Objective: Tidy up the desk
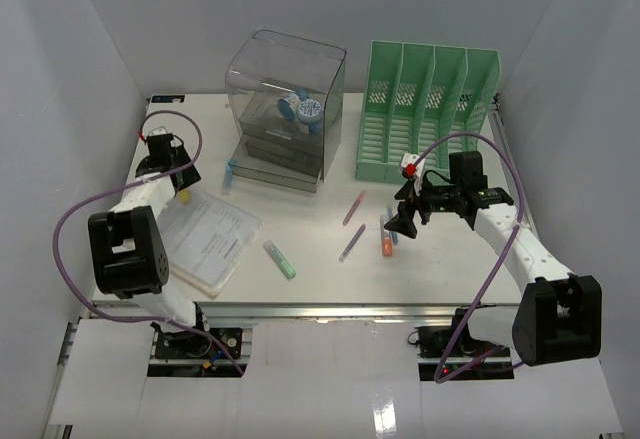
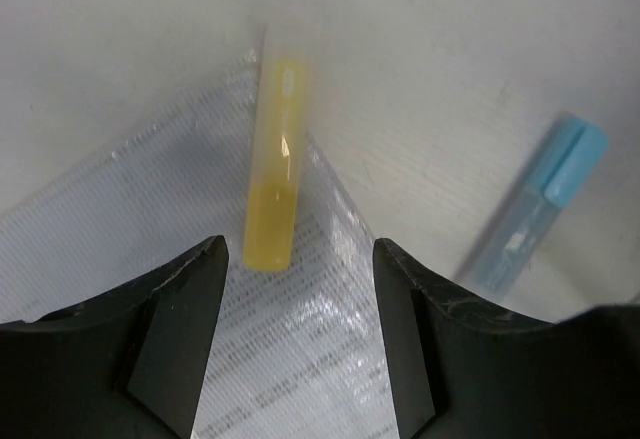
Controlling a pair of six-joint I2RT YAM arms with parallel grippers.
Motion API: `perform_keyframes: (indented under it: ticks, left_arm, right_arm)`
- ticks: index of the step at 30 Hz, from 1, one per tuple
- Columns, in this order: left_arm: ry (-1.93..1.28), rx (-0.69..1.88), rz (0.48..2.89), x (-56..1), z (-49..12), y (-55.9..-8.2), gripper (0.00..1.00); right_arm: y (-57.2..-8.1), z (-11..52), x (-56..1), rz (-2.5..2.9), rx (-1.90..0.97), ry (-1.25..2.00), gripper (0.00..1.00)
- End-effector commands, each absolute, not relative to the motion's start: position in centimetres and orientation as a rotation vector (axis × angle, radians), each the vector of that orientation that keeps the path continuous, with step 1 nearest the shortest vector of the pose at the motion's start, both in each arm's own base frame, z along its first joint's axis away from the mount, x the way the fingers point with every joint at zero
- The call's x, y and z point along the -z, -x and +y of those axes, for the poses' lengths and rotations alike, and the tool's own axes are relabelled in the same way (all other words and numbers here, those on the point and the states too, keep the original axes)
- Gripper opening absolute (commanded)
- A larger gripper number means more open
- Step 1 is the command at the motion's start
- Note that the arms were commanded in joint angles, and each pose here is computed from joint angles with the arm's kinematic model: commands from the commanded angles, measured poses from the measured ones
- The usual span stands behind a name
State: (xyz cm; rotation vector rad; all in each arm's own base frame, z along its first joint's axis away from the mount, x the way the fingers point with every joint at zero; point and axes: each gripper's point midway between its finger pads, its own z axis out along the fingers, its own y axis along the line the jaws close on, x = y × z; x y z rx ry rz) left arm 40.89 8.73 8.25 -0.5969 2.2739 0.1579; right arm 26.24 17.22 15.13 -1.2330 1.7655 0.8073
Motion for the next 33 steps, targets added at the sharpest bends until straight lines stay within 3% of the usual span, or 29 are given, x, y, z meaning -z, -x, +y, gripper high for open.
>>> perform_keyframes:
  ticks: [1, 4, 14, 20, 22, 26, 30, 33]
  left_arm:
    - [0.604, -0.299, 2.303, -7.6, 11.0, -43.0, 0.7]
    - [0.576, -0.327, 2.334, -6.7, 11.5, -44.2, 0.59]
    - [0.562, -0.31, 2.408, -3.8, 11.2, -45.0, 0.54]
    - [0.555, -0.271, 2.367, -4.7, 10.7, -44.6, 0.09]
    - [0.562, -0.217, 2.323, -6.3, 10.0, -44.6, 0.02]
    - [0.615, 0.049, 2.138, -12.9, 6.9, -44.8, 0.0]
    - [0.631, 0.683, 1.908, -19.4, -2.1, -42.1, 0.0]
    - [0.759, 0.99, 1.776, -22.7, -6.2, -39.8, 0.0]
  right_arm:
    - [-25.6, 17.6, -16.3, 1.702, -0.821, 1.272, 0.98]
    - [-25.5, 17.5, -16.2, 1.706, -0.817, 1.281, 0.98]
    - [-25.5, 17.4, -15.8, 1.723, -0.827, 1.277, 0.98]
    - [-25.6, 17.4, -15.6, 1.738, -0.831, 1.269, 0.98]
    - [-25.6, 17.3, -15.5, 1.741, -0.831, 1.267, 0.98]
    - [-25.5, 17.3, -15.4, 1.74, -0.835, 1.27, 0.98]
    - [-25.5, 17.3, -15.0, 1.74, -0.833, 1.279, 0.98]
    - [-25.6, 17.3, -14.7, 1.751, -0.841, 1.277, 0.98]
